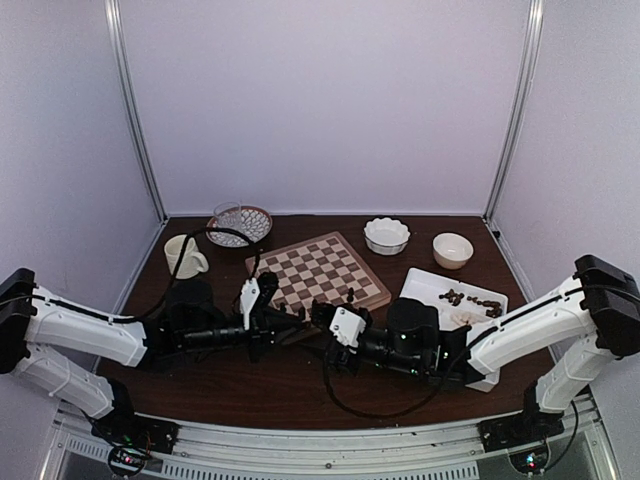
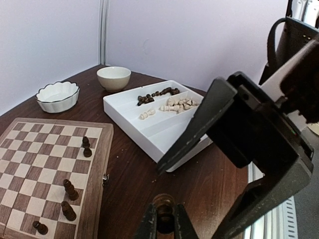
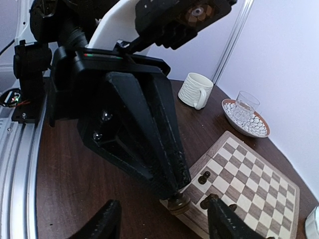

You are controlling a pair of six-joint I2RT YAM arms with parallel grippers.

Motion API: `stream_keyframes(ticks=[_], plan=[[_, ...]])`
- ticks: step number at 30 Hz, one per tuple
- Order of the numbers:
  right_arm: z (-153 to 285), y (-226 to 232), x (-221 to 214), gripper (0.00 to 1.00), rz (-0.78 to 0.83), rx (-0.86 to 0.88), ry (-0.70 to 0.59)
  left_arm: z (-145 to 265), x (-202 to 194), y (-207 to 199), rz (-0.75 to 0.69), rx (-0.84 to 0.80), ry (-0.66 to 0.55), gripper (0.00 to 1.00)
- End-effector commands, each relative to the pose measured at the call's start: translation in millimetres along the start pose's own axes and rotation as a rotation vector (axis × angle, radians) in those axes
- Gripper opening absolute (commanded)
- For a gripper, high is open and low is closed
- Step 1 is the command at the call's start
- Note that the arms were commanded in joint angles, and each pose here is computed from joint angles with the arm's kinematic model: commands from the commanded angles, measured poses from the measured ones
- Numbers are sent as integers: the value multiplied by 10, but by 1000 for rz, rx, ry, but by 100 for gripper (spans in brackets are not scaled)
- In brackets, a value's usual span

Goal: Set up the chess pieces on the board
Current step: Pass from the right arm to the left, then place the pawn at g7.

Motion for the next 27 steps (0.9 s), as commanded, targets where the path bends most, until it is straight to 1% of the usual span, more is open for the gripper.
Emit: stream_keyframes(ticks=[1, 4, 6, 9, 11, 13, 15, 18, 19, 20, 22, 23, 27], plan=[[83, -40, 88, 70, 32, -8, -24, 19, 202, 75, 0, 90, -39, 0], [147, -139, 98, 75, 27, -40, 2, 26, 217, 139, 11, 149, -1, 0], [190, -239, 104, 77, -9, -73, 40, 18, 193, 184, 28, 179, 61, 0], [306, -405, 145, 77, -20, -152, 99, -13, 198, 304, 67, 230, 139, 0], [456, -518, 137, 78, -19, -235, 77, -29, 201, 410, 109, 252, 173, 0], [597, -646, 122, 81, -38, -312, 58, -43, 173, 533, 145, 282, 211, 0], [689, -782, 81, 82, -61, -365, 81, -62, 172, 640, 167, 319, 247, 0], [786, -984, -64, 86, -90, -434, 151, -126, 272, 731, 184, 357, 289, 0], [816, -1054, -130, 90, -107, -460, 175, -145, 299, 753, 189, 372, 310, 0], [842, -1121, -182, 92, -134, -485, 191, -162, 319, 783, 193, 392, 334, 0], [904, -1242, -266, 98, -200, -542, 213, -184, 364, 864, 196, 461, 384, 0], [927, -1275, -283, 99, -216, -559, 215, -188, 384, 903, 192, 496, 405, 0], [996, -1308, -325, 100, -251, -592, 194, -219, 444, 1030, 164, 579, 439, 0]])
Point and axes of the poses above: each gripper's point midway between its finger pads, its own z axis back along the fingers, its own y axis along the line the jaws close on, x = y × z, the point moved 5 cm from there along z, back along the fingers, and after that the axes turned 11 degrees about z, right-handed, at the moved point
